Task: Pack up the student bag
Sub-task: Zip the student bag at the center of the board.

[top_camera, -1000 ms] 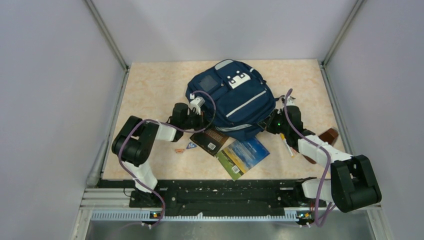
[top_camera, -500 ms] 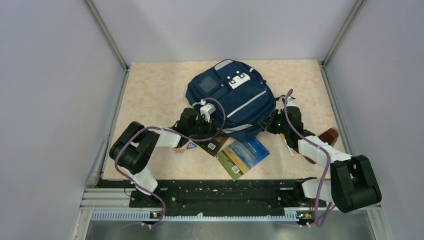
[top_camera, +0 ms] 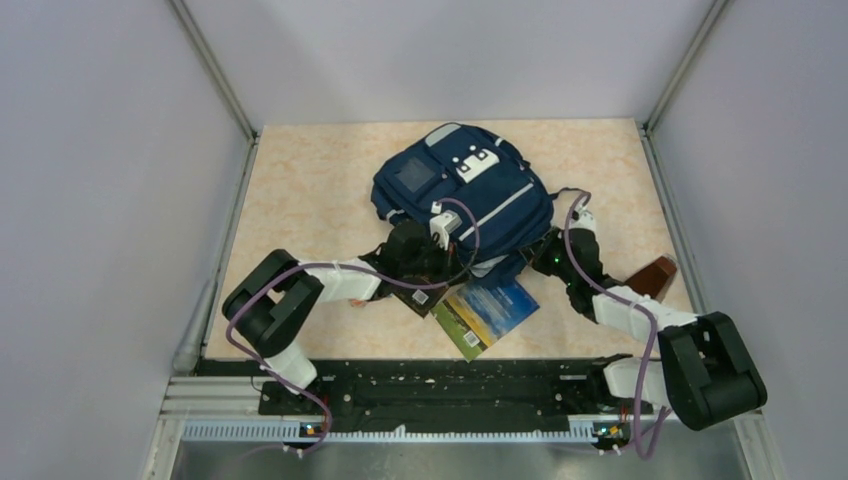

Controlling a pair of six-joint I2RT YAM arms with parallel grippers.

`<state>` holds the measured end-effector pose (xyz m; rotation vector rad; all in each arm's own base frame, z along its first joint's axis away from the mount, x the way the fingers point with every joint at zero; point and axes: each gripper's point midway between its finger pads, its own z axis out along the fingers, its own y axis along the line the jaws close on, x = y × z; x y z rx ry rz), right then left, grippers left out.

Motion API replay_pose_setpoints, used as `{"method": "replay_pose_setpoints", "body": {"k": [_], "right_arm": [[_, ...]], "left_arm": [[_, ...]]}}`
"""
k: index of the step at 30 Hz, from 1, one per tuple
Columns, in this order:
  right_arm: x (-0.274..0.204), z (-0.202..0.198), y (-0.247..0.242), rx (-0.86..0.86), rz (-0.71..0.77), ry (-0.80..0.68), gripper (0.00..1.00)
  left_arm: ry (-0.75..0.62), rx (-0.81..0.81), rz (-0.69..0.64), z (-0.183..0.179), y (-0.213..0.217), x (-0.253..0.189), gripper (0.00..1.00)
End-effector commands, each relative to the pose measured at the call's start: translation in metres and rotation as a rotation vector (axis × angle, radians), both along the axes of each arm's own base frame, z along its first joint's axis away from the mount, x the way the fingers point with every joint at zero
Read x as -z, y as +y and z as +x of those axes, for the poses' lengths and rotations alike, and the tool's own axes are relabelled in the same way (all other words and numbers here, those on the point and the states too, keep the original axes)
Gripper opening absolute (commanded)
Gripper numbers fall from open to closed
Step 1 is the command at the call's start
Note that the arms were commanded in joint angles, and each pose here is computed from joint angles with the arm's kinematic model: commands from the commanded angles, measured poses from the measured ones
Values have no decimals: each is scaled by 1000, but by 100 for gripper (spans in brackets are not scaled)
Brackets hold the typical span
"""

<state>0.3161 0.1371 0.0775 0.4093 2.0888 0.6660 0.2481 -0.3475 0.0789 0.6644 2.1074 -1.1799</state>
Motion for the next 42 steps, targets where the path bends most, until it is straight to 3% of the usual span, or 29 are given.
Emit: {"method": "replay_pose_setpoints", "body": {"k": [1,10,14,15,16,18,20,23,26,33,38,42], "right_arm": [[-52,20,14,47,95,-206,0],[-41,21,19,69,88,-214,0],[-35,19,16,63,52,-198,0],[-36,18,15,61,36,-201,0],[-37,17,13,53,12,-201,0],[-38,13,9,34,-44,-191,11],[-40,8,6,7,-102,-175,33],[-39,-5,1,-42,-178,-144,59],[-39,-23,-5,-75,-217,-118,71],[-58,-57,-5,-147,-200,-143,75],[-56,-83,35,-265,-109,-119,71],[-50,-105,71,-297,-67,-118,70]], "left_arm": [[95,170,-148,-41,-47,-41,0],[197,174,-200,-54,-91,-46,0],[183,109,-191,-47,-88,-40,0],[171,84,-172,-44,-83,-38,2],[163,58,-145,-42,-78,-34,10],[148,23,-93,-40,-67,-29,30],[131,-20,-49,-37,-55,-24,44],[127,-83,2,-35,-36,-24,60],[137,-145,75,-36,-12,-18,64],[167,-336,145,-23,45,-11,73],[265,-466,-50,0,63,-18,73],[259,-566,-190,19,65,-33,74]]}}
